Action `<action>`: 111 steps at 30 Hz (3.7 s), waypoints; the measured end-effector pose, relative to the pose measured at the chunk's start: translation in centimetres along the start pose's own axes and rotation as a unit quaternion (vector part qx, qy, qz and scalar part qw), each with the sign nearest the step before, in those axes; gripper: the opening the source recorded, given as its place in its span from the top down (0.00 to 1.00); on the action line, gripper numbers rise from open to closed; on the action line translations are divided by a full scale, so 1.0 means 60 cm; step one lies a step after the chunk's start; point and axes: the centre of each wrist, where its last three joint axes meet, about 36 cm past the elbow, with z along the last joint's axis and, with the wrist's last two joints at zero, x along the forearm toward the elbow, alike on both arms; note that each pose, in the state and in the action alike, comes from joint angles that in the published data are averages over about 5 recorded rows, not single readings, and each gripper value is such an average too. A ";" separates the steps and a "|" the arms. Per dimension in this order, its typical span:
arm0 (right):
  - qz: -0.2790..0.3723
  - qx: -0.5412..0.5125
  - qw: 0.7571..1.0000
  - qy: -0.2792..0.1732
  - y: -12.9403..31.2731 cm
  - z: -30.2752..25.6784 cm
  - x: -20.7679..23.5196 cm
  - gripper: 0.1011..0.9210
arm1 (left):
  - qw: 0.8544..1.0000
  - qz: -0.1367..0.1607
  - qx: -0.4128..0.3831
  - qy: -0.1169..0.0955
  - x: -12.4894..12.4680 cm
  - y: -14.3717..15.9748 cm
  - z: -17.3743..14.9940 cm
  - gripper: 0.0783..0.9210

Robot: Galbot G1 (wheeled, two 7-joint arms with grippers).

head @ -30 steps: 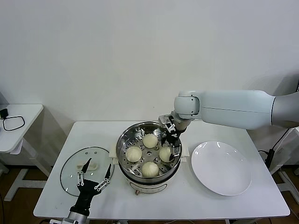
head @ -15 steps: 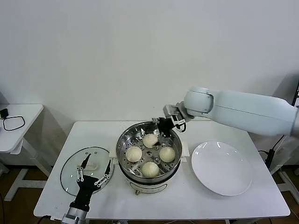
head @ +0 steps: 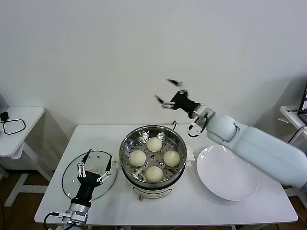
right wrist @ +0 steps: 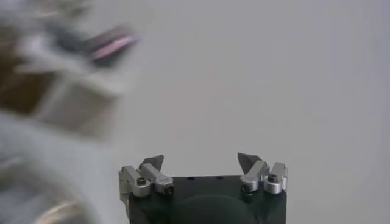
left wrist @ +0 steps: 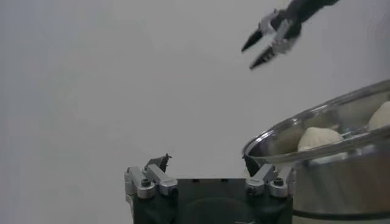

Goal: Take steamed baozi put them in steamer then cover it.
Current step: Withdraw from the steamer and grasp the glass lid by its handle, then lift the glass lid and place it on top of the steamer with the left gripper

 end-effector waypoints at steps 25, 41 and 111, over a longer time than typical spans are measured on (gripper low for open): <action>0.326 -0.154 0.930 0.079 0.154 0.204 0.359 0.12 | 0.923 0.064 -0.374 0.059 0.055 0.055 0.157 0.12; 0.348 -0.167 0.916 0.112 0.227 0.222 0.421 0.12 | 0.889 0.076 -0.447 0.066 0.048 0.046 0.208 0.12; 0.356 -0.168 0.911 0.121 0.272 0.231 0.428 0.12 | 0.867 -0.060 -0.491 0.061 -0.124 0.188 0.094 0.86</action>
